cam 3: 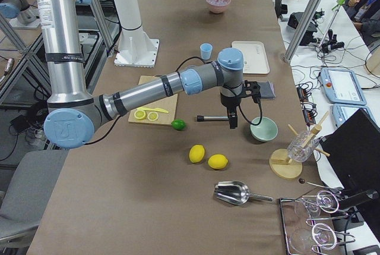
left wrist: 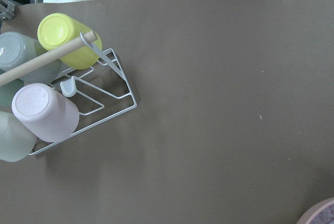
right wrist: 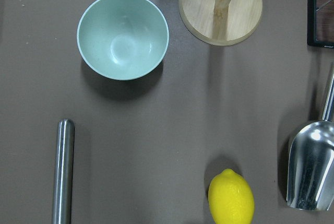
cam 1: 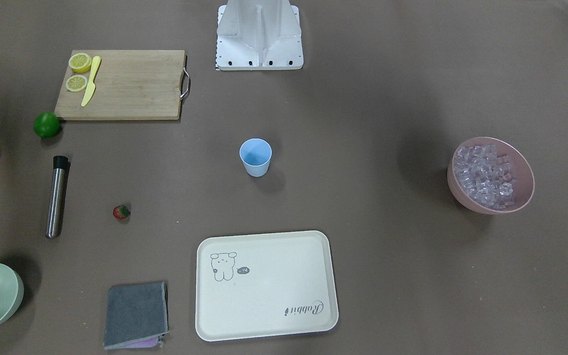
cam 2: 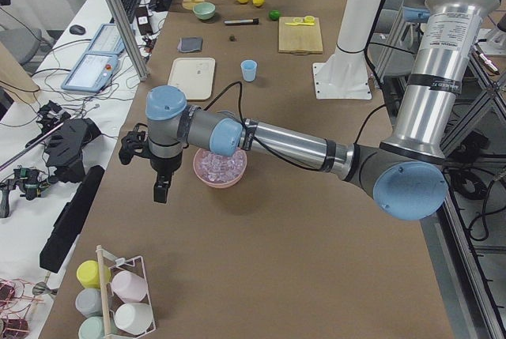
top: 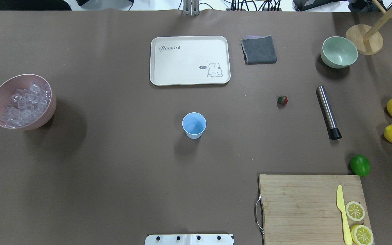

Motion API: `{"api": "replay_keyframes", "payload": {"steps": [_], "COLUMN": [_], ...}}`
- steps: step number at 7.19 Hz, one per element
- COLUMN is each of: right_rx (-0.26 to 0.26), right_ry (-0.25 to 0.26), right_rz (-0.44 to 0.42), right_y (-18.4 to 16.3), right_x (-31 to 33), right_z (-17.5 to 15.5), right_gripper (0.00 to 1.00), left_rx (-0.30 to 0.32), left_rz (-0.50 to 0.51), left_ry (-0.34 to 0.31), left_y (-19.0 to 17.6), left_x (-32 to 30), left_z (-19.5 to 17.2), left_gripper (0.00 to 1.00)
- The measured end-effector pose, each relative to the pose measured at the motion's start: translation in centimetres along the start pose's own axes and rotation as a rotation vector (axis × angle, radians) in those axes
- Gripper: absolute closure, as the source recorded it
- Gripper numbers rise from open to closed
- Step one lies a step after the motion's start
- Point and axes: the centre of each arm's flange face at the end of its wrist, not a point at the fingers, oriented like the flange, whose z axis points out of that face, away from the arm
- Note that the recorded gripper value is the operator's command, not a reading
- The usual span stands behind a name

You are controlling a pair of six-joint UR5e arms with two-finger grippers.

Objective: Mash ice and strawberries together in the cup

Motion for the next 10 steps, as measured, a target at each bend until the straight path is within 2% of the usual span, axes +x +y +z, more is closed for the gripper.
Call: {"api": "replay_keyframes", "payload": {"steps": [4,7,8,10], "right_rx": [0.009,0.006,0.004,-0.002], "right_ry": [-0.001,-0.001,-0.001,0.001], "right_rz": [-0.003,0.001,0.003,0.005], "right_y": [-0.2,0.0,0.2,0.5], "right_x": [-0.2,0.0,0.1,0.3], "right_z": [-0.4,-0.3,-0.2,0.0], "right_gripper": [0.0,0.0,0.0,0.0], "left_rx": [-0.001,0.035,0.035,0.006], "left_rz": [0.0,0.038,0.063,0.102], "left_ry": [0.013,0.031,0.047,0.128], "left_y": [0.8,0.7,0.7,1.1], "left_x": [0.2,2.5,4.0,8.5], "left_z": [-0.2,-2.0,-1.9,-0.6], "left_gripper": [0.03,0.03,0.03,0.03]}}
